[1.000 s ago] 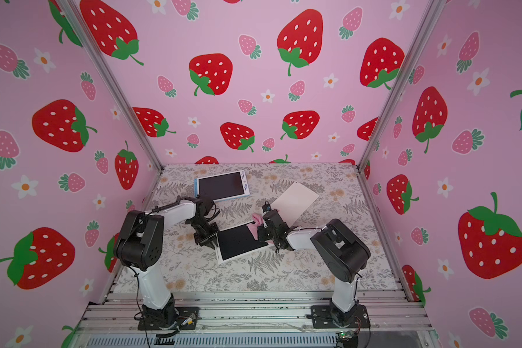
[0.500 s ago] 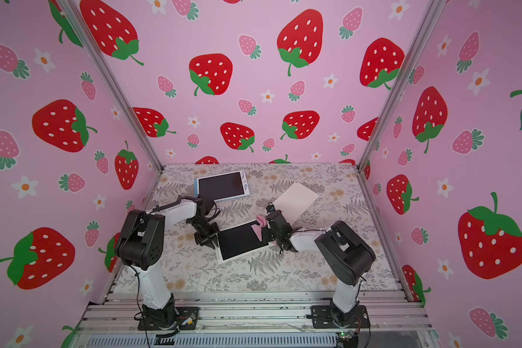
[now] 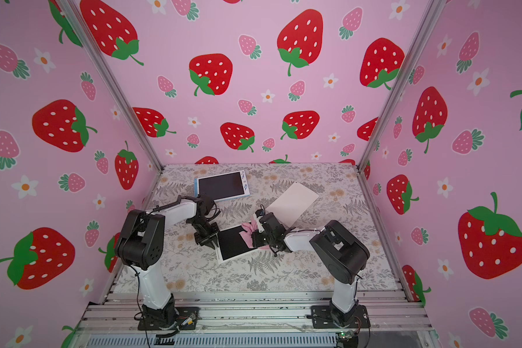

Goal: Wipe the drawing tablet
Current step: Wipe the dirt from the drawing tablet.

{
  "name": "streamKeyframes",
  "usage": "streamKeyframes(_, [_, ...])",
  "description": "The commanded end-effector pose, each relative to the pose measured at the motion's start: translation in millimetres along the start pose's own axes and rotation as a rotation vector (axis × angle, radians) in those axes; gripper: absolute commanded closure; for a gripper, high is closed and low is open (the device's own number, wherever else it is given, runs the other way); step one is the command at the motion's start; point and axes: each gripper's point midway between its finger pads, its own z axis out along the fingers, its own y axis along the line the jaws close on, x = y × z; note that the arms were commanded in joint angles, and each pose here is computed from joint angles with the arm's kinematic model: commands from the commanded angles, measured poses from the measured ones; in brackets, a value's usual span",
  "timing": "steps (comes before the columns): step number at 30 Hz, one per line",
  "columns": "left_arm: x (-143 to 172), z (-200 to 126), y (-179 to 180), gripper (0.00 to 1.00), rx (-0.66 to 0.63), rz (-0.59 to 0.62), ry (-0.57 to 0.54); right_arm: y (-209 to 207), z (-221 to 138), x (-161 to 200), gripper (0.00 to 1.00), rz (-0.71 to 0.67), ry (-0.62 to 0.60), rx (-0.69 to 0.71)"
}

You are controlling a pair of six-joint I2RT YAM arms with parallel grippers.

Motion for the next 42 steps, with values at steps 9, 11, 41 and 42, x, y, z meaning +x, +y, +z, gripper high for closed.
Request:
streamKeyframes(9, [-29.8, 41.5, 19.2, 0.84, -0.113, 0.015, -0.088, 23.2, 1.9, 39.4, 1.00, -0.138, 0.098, 0.055])
streamKeyframes(11, [-30.3, 41.4, 19.5, 0.84, -0.112, 0.014, -0.089, -9.3, 3.1, 41.7, 1.00, -0.059, 0.113, 0.114])
streamKeyframes(41, [-31.8, 44.5, 15.5, 0.84, -0.095, 0.014, -0.085, 6.2, -6.6, -3.6, 1.00, -0.147, 0.005, 0.139])
streamKeyframes(42, [-31.8, 45.0, 15.4, 0.84, -0.095, 0.013, -0.085, -1.5, -2.2, 0.1, 1.00, -0.139, 0.025, 0.174])
